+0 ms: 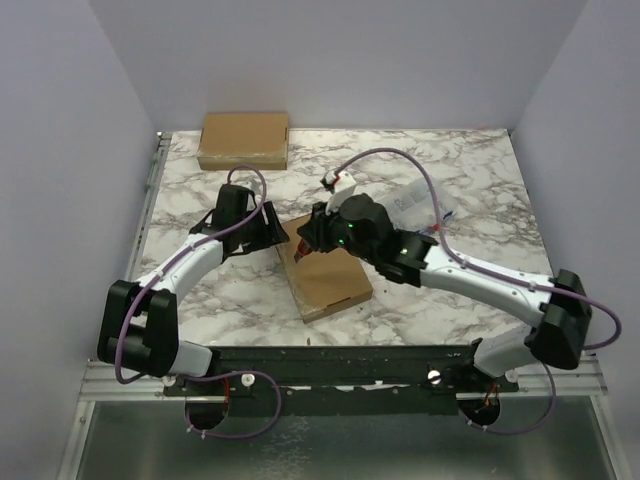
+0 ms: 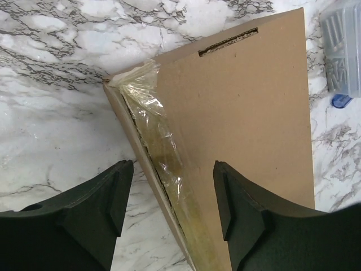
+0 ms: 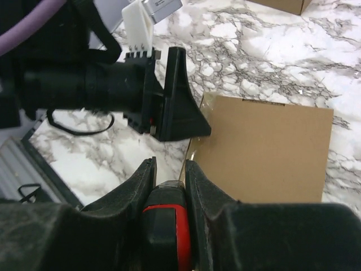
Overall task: Unpack the express box
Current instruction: Cut the express box at the center of the board.
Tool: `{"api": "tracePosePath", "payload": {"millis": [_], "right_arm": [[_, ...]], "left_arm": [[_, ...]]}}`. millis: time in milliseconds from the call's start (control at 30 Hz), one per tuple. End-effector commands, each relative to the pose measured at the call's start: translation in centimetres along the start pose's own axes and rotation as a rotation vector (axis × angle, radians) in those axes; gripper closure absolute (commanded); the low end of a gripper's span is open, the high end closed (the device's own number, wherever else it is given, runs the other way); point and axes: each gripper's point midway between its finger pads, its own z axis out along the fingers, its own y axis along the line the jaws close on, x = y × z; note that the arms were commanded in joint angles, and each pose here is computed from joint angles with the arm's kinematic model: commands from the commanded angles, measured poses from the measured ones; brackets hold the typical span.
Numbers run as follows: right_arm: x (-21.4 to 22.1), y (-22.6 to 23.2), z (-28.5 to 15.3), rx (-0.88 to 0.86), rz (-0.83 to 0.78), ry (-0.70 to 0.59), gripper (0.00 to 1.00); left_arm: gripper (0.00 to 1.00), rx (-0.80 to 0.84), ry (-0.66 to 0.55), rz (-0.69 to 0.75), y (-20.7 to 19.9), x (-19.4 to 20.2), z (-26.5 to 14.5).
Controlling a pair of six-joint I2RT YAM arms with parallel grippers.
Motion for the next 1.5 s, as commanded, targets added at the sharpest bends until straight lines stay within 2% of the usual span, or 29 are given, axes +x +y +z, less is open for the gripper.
{"api": "tracePosePath", "payload": {"millis": [0, 100, 300, 500, 733, 1067, 1467], "right_arm": [[-1.2, 0.2, 4.1, 0.05, -0.025, -0.035, 1.0], [0.0, 0.0, 5.8, 0.073, -0.048, -0.015, 1.0], [0.4, 1.0, 7.5, 0.128, -0.123, -0.075, 1.0], [0.8, 0.7, 8.8, 0.203, -0.121, -0.108, 1.0], [0.8, 0.4, 9.8, 0.255, -0.106, -0.123, 1.0], [1.6, 1.4, 10.5, 0.226, -0.096, -0.108, 1.0], [2.4, 2.3, 9.6, 0.237, -0.084, -0.121, 1.0]], "left_arm": [[0.36, 0.083, -0.024, 0.018, -1.3, -0.5, 0.4], [0.38, 0.07, -0.015, 0.044, -0.5, 0.1, 1.1], [0.44, 0.015, 0.0, 0.059, 1.4, 1.0, 2.4], [0.49, 0.011, 0.01, 0.051, 1.9, 1.0, 2.6], [0.51, -0.009, 0.032, 0.046, 2.5, 1.5, 2.8], [0.52, -0.011, 0.047, 0.032, 2.6, 1.8, 3.1], [0.53, -0.005, 0.053, 0.018, 2.7, 1.8, 3.1]]}}
